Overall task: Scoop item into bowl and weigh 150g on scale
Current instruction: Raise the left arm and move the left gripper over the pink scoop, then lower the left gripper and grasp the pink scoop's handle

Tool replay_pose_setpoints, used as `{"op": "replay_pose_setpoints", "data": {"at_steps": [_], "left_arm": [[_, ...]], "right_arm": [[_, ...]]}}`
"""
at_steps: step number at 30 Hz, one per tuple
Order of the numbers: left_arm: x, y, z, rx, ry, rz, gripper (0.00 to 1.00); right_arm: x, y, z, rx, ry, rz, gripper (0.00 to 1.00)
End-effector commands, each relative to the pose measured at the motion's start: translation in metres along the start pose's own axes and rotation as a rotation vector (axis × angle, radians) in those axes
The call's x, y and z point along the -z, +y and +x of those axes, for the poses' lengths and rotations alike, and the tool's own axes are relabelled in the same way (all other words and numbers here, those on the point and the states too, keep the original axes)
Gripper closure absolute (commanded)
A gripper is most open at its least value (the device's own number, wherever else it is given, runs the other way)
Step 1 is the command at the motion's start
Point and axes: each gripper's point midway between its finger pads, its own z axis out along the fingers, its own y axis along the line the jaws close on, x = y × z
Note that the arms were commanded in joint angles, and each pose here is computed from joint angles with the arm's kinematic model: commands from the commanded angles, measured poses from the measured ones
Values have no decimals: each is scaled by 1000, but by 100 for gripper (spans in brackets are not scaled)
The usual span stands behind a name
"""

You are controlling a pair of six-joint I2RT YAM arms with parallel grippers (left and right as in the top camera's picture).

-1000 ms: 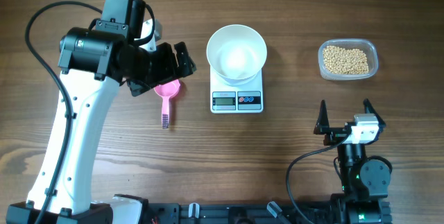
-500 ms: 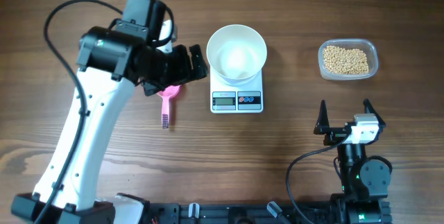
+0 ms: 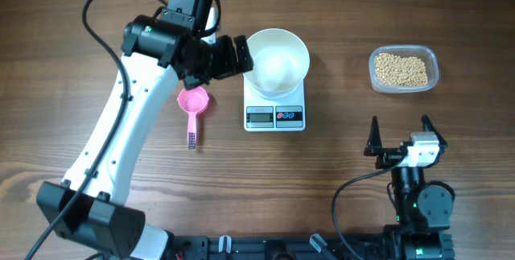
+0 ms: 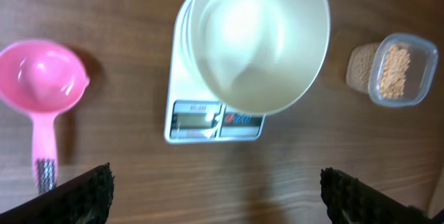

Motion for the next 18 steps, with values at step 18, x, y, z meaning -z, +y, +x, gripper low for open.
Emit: {"op": "replay_pose_setpoints", "data": {"at_steps": [18], "left_arm": [[7, 43, -14, 38, -77, -221, 0]], "right_arm": [[0, 3, -2, -9, -8, -16, 0]]}}
